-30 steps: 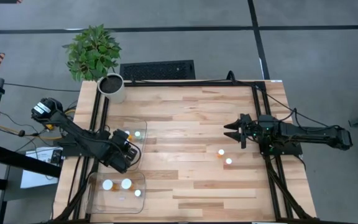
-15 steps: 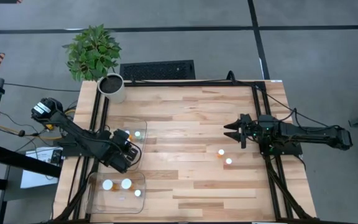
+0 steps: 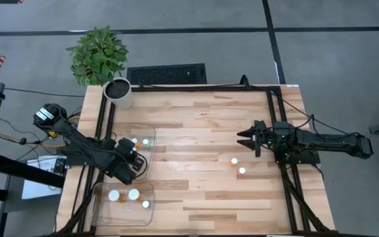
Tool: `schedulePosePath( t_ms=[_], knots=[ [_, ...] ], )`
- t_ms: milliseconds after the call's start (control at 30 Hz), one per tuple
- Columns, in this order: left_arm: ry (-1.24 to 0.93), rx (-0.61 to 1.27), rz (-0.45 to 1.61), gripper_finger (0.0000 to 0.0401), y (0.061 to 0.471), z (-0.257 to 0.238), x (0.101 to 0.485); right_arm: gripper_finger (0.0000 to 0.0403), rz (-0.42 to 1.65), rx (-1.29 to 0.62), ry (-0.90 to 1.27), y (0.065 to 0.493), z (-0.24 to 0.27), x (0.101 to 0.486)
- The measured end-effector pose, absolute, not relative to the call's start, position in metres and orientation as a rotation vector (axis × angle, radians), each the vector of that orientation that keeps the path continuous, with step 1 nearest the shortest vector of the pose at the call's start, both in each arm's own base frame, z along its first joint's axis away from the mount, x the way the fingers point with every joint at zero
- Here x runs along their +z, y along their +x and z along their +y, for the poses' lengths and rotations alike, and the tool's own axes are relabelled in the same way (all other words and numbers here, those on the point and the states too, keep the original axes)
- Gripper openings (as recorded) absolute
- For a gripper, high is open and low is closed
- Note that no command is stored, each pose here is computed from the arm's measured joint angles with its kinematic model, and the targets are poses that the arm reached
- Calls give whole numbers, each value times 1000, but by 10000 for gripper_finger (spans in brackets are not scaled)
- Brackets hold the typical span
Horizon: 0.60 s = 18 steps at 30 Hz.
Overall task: Pick and place medicine bottles into bin by pill shape (circle, oval)
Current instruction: Put the yellow tablet bottle into the top transparent bin
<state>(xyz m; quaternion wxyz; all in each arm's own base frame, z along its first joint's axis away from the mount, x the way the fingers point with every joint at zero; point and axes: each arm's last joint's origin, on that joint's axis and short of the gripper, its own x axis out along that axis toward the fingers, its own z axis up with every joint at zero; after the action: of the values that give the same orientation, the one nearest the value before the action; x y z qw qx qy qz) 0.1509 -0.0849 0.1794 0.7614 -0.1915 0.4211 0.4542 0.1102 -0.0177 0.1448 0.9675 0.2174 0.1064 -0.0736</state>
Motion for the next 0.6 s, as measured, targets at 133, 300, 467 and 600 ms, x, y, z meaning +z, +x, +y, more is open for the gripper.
schedulePosePath(
  t_ms=[133,300,467,600],
  knots=[
    [-415,1001,911,128,148,-83,175,225,215,-149,440,110,-18,145],
    [-435,998,922,128,147,-83,170,225,215,-149,440,110,-18,145],
    [-432,996,930,128,147,-83,170,225,215,-149,440,110,-18,145],
    [-435,995,939,128,147,-83,170,225,215,-149,440,110,-18,145]
  ],
)
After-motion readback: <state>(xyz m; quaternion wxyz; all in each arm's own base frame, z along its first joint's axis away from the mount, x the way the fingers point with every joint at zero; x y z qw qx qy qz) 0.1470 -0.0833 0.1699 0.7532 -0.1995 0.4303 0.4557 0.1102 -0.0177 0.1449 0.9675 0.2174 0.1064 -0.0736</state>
